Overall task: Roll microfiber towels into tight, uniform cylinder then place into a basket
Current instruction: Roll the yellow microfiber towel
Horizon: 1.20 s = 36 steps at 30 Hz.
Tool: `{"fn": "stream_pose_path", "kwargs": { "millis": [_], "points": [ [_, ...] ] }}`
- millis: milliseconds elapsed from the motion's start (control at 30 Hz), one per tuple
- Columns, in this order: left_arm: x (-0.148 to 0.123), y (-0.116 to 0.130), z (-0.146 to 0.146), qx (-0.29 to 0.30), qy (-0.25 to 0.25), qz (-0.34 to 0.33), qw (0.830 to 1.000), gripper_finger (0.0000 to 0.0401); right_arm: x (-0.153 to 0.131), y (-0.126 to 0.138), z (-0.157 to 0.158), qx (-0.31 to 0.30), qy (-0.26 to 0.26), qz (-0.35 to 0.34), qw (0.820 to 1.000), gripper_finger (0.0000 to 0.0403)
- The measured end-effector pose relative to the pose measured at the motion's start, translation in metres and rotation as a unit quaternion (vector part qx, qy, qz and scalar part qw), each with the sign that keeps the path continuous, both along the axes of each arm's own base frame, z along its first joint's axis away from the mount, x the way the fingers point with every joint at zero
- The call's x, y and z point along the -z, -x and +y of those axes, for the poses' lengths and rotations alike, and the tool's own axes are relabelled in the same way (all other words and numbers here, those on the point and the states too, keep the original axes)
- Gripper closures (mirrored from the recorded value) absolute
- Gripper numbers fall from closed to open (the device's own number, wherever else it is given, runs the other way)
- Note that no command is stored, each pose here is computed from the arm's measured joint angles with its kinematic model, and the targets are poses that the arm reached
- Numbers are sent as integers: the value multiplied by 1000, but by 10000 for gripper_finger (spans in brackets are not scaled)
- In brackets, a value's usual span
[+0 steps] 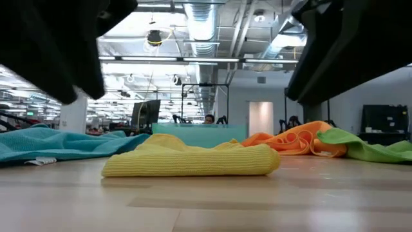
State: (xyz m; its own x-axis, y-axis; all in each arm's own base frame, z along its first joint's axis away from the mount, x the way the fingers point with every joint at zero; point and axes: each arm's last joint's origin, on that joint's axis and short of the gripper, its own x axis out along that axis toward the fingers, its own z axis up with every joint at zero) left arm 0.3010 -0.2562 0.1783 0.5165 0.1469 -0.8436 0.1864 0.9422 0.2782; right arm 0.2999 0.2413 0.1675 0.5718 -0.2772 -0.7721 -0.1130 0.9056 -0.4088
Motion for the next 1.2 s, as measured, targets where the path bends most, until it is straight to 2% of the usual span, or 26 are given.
{"fn": "stream_pose_path", "kwargs": {
  "millis": [200, 433, 733, 1200],
  "points": [
    [-1, -1, 1, -12, -5, -13, 1000, 261, 0, -6, -7, -14, 17, 9, 1000, 225],
    [8, -3, 8, -21, -12, -17, 1000, 218, 6, -19, -9, -91, 5, 35, 995, 185],
    [24, -2, 17, -34, -23, -36, 999, 216, 13, -36, -19, -87, -19, 27, 996, 197],
    [53, 2, 34, -55, -27, -63, 996, 216, 16, -44, -29, -88, -56, 48, 993, 210]
  ]
}}
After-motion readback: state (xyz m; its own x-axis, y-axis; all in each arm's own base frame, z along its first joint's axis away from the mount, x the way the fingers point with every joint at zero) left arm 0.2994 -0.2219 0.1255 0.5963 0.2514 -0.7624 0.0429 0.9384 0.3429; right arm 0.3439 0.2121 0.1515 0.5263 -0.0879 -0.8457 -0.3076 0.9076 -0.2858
